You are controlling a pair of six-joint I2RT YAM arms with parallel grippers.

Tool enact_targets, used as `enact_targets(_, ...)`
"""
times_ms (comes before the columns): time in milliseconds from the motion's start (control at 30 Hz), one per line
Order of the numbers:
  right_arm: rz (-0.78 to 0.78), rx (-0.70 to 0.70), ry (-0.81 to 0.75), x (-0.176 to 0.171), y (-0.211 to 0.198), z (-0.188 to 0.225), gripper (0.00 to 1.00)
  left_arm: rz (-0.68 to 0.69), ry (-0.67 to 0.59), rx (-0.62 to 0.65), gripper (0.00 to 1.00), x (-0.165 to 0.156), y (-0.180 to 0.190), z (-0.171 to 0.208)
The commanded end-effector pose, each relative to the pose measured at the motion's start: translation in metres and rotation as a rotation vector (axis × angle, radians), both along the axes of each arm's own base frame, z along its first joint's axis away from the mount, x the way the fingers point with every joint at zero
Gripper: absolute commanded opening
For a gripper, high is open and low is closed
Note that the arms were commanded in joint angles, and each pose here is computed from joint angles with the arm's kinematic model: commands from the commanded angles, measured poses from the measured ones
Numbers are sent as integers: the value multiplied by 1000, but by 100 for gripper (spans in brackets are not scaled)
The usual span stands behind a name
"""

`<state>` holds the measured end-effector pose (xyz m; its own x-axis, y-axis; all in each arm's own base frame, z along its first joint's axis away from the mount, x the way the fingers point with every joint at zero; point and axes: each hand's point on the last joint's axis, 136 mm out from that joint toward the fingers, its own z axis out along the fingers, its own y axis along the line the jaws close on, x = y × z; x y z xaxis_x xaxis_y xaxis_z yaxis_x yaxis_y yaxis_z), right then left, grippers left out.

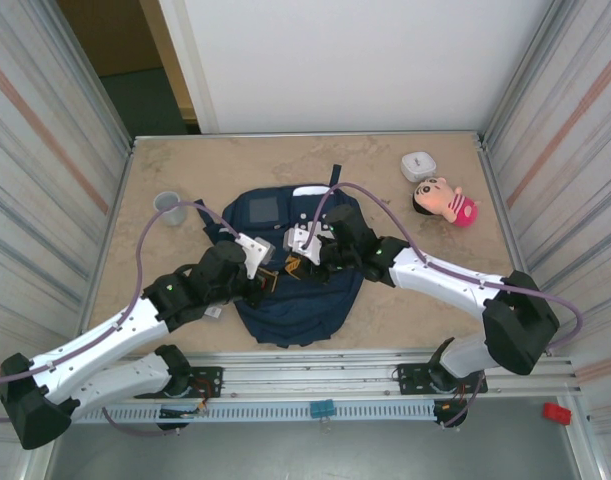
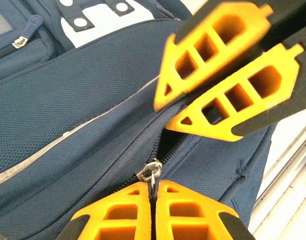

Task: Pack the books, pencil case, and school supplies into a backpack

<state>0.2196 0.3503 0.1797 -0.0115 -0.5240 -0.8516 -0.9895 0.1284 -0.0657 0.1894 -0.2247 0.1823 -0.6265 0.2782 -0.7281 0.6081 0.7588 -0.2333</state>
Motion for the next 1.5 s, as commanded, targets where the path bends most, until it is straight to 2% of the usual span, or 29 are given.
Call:
enact_targets(0, -55, 34, -23, 10, -19, 12, 8, 52, -72, -7, 0, 9, 10, 17)
enact_targets(200, -118, 82, -3, 15, -45, 11, 6, 95, -71, 33, 0, 10, 24, 3)
enact_targets(267, -134, 82, -2, 16, -50, 10, 8, 90, -69, 27, 0, 10, 24, 1)
enact_targets(300, -136, 81, -4, 16, -51, 9, 16, 84, -67, 24, 0, 10, 24, 1)
enact_targets(333, -136, 82, -6, 16, -51, 10, 34, 70, -69, 12, 0, 9, 21, 3)
enact_targets(367, -130, 82, -6, 14, -49, 11, 48, 49, -72, 1, 0, 8, 17, 5)
enact_targets(467, -108, 64, -18, 11, -39, 13, 60, -5, -80, -38, 0, 4, 7, 13)
enact_targets(600, -66, 21, -38, 9, -17, 15, 64, -35, -96, -76, 0, 3, 0, 24)
enact_targets(800, -15, -3, -21, 8, 5, 11, 62, -62, -93, -104, 0, 0, -5, 30)
enact_targets(967, -2, -23, 5, 7, 6, 6, 52, -62, -97, -112, 0, -1, -5, 32)
enact_targets(1133, -17, -13, 3, 5, -6, 10, 13, 4, -104, -54, 0, 5, 8, 24)
enact_targets(1233, -65, 19, 3, 9, -23, 13, 4, 47, -106, -8, 0, 8, 19, 15)
enact_targets(1400, -138, 64, 2, 15, -49, 12, 3, 26, -93, -6, 0, 4, 19, 2)
enact_targets(1433, -144, 64, 3, 14, -51, 12, 10, 10, -91, -18, 0, 3, 15, 2)
enact_targets(1467, -146, 61, 1, 14, -53, 11, 24, -5, -92, -30, 0, 2, 11, 4)
